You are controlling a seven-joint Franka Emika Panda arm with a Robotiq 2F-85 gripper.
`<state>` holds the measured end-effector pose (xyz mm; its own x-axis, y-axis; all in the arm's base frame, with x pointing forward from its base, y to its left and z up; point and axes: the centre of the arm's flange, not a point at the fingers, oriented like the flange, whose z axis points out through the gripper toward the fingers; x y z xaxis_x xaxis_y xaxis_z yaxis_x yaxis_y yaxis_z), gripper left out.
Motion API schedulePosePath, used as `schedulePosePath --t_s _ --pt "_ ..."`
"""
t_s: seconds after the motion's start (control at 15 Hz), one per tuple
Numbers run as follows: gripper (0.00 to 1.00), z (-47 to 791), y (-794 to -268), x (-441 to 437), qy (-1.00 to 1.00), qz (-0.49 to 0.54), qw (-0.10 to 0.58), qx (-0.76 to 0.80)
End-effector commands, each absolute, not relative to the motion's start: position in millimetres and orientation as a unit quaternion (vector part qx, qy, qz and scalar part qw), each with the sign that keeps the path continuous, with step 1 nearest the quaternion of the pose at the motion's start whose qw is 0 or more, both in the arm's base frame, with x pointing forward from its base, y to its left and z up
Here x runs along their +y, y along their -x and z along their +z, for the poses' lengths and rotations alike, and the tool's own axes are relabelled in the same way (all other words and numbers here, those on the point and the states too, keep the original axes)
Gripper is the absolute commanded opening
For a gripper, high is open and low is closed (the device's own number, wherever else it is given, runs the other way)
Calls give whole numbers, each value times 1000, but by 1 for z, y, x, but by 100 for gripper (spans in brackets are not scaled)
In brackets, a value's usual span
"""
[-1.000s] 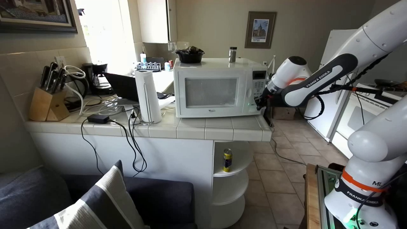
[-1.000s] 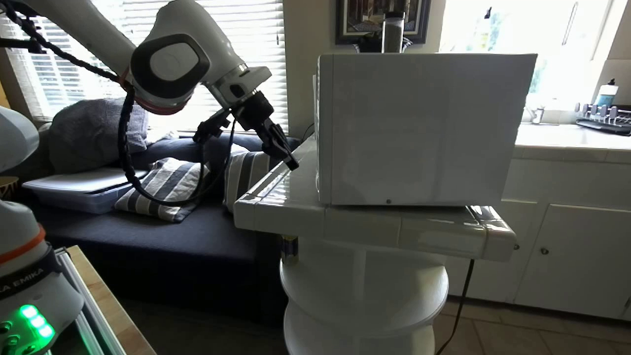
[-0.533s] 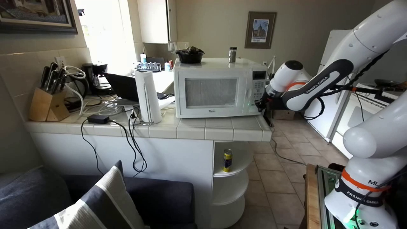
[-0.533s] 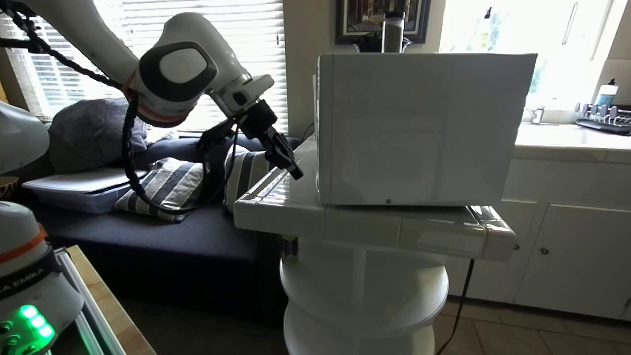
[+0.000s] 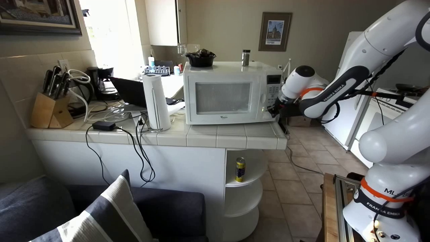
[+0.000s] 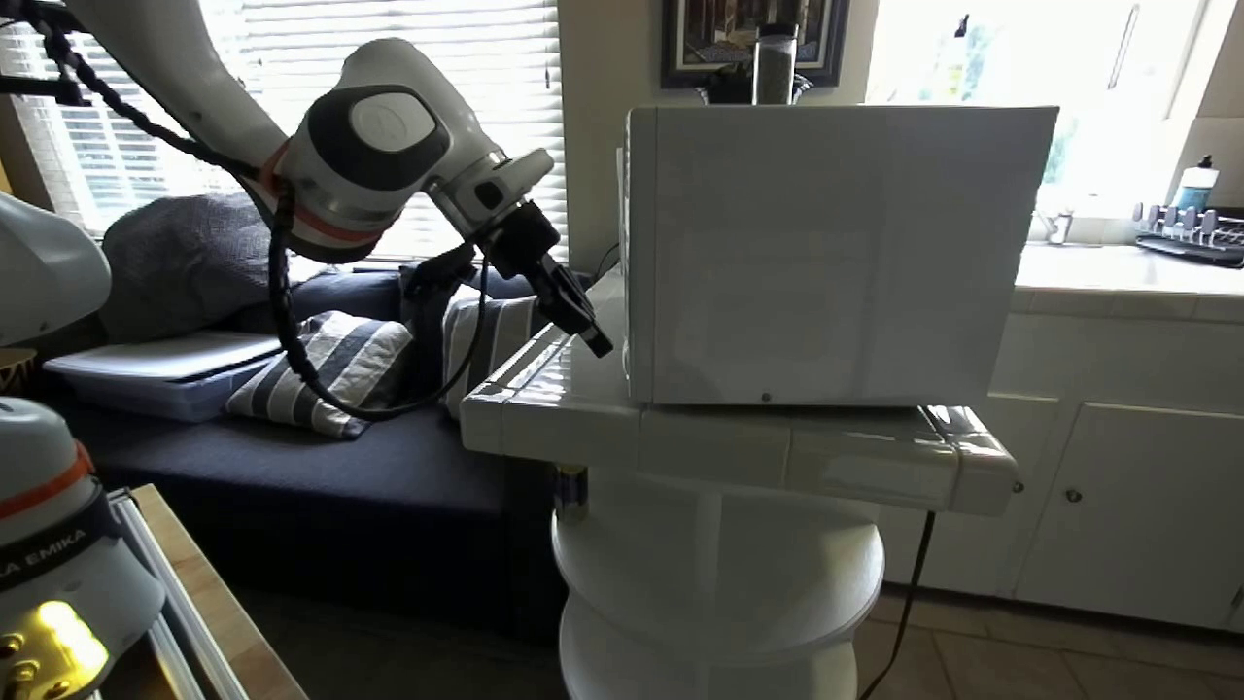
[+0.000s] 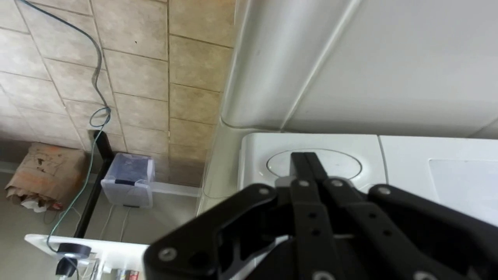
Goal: Open the microwave door.
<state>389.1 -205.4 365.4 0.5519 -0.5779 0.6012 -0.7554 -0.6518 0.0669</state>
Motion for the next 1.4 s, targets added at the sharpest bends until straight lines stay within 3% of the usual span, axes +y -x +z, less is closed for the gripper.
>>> schedulePosePath --t_s 0.0,0.87,1.33 --pt "0 338 -406 -209 -868 282 162 -376" --pt "0 323 -417 -214 -872 293 185 -346" --pt "0 311 -413 -220 -876 309 233 -288"
